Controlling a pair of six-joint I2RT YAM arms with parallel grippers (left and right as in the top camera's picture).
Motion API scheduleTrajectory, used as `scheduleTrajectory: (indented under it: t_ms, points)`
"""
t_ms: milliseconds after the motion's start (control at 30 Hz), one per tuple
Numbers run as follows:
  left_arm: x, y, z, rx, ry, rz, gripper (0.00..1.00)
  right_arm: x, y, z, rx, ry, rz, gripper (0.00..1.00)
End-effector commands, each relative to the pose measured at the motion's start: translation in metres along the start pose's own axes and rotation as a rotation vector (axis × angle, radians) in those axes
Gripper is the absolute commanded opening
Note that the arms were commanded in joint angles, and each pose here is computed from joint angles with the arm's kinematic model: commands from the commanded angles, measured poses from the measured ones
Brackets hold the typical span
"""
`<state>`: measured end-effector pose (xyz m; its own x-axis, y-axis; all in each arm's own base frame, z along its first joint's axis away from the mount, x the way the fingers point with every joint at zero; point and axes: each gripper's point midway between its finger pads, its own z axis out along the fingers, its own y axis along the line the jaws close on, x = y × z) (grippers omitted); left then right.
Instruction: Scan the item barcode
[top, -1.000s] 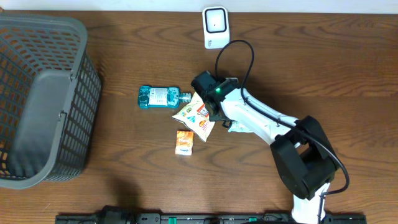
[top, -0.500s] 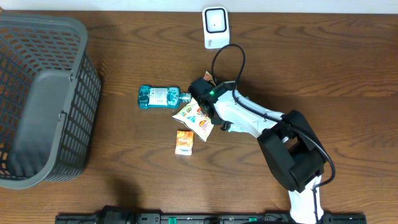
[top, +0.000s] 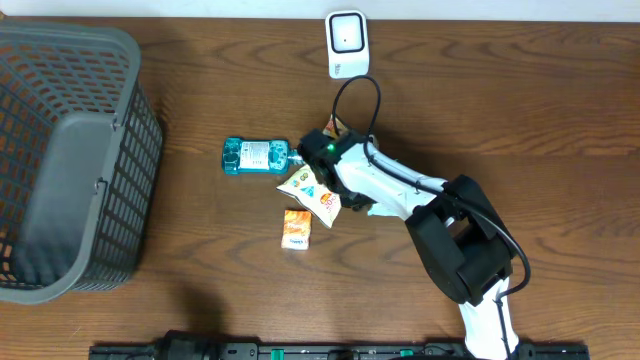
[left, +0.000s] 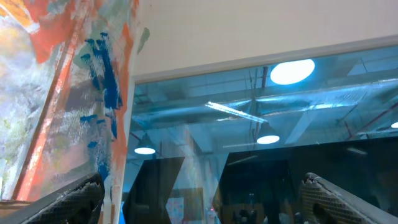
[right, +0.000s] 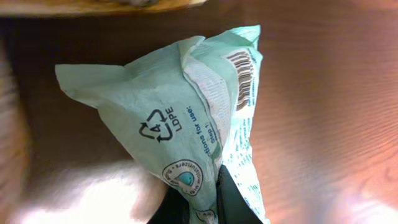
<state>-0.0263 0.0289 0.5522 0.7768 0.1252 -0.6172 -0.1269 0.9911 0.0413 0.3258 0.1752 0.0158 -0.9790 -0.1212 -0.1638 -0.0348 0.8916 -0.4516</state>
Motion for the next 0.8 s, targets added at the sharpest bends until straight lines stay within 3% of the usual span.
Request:
scheduleTrajectory:
  t_ms: [0,133,300,567,767]
  points:
    - [0.001,-0.001,0.001,-0.001,0.001,-0.001,1.00,-0.008,0.017,-0.034,-0.195,0.052,-0.060,0.01]
    - [0.001,-0.001,0.001,-0.001,0.001,-0.001,1.00,-0.013,0.035,-0.094,-0.459,0.045,-0.121,0.01]
    - [0.001,-0.001,0.001,-0.001,0.001,-0.001,1.00,-0.028,0.068,-0.178,-0.890,-0.099,-0.260,0.01]
    - [0.002,-0.001,0.001,-0.001,0.002,-0.001,1.00,-0.017,0.087,-0.208,-1.243,0.004,-0.277,0.01]
    - [0.002,-0.001,0.001,0.000,0.004,-0.001,1.00,-0.018,0.094,-0.212,-1.308,-0.012,-0.291,0.01]
